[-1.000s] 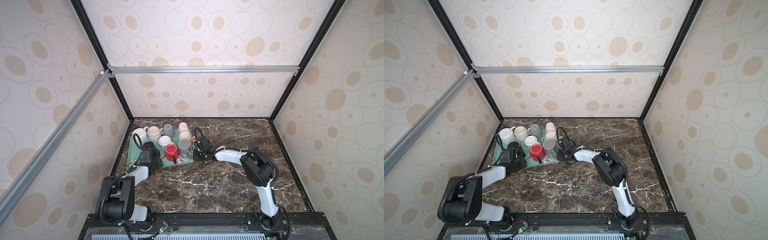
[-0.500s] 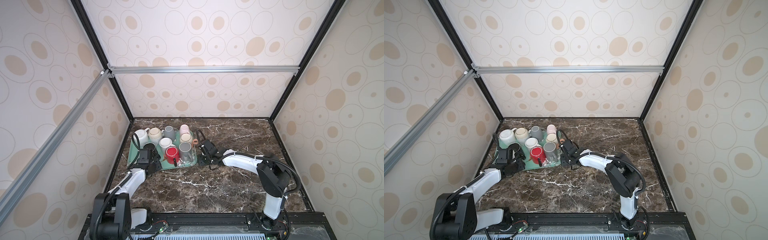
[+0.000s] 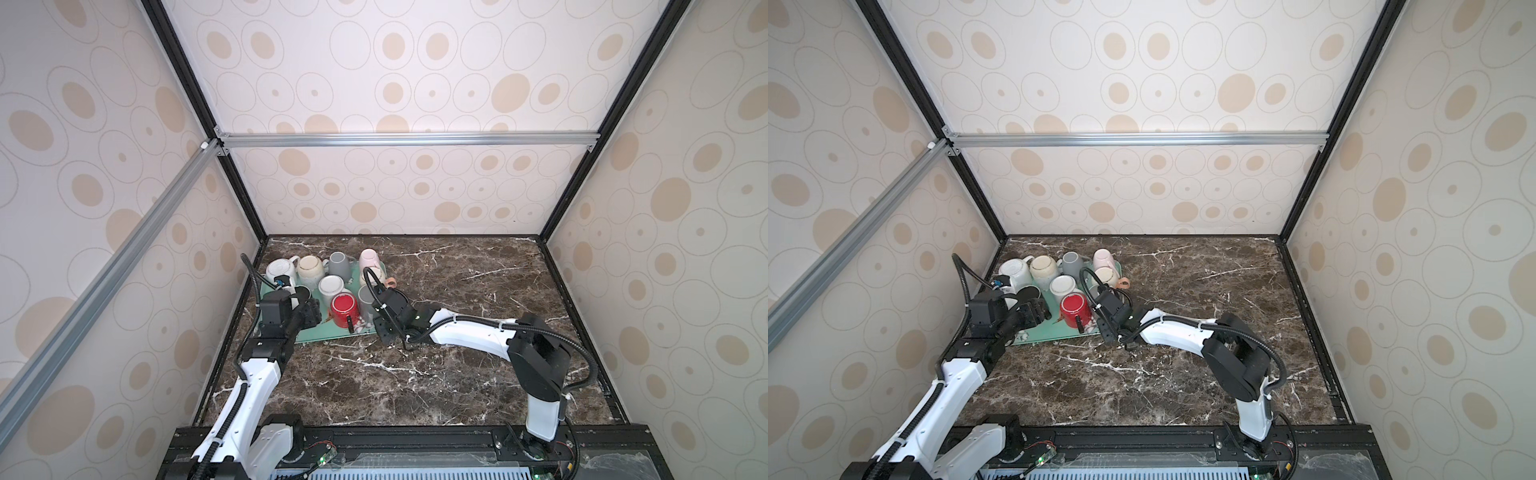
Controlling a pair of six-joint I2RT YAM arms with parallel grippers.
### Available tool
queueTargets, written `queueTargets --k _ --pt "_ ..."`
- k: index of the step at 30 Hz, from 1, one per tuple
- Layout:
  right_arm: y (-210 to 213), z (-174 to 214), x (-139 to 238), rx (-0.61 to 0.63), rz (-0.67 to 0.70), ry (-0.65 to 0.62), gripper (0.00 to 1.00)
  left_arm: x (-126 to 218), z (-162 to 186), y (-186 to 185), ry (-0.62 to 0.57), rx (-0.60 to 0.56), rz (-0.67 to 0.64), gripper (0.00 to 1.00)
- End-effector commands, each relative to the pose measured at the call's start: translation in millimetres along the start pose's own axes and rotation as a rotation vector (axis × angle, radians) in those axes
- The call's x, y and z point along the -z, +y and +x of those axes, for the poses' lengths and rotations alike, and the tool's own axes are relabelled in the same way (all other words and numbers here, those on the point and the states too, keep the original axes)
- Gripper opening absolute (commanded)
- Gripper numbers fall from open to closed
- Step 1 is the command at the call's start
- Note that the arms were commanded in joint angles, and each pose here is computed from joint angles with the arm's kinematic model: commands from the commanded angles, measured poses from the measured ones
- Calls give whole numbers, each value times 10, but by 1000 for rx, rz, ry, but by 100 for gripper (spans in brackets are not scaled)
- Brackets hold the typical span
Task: Turn the mug right side up
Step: 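Grasp the grey mug's handle with the right gripper and lift it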
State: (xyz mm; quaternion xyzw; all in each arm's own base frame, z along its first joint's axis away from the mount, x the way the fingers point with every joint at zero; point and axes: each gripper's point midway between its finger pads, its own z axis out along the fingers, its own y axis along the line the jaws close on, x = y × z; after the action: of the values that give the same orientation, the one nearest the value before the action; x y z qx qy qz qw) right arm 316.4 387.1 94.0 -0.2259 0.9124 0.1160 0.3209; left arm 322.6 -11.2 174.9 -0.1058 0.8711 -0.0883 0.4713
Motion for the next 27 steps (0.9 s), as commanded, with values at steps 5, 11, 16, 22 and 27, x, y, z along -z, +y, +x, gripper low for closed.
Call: queueTargets --k 5,11,16,22,27 --pt "-176 -58 -179 -24 142 21 47 38 -72 -60 -47 -49 34 73" --pt "-151 -128 -266 -14 144 1 41 21 23 -181 -26 -41 96 73" --pt "-156 -226 -272 9 163 -22 21 10 46 -281 -23 -40 136 73" --pt "-199 -236 -119 25 160 -48 1 56 -45 -365 -38 -29 166 74" --pt "-235 -254 38 27 151 -85 0 88 -140 -429 -50 -13 192 74"
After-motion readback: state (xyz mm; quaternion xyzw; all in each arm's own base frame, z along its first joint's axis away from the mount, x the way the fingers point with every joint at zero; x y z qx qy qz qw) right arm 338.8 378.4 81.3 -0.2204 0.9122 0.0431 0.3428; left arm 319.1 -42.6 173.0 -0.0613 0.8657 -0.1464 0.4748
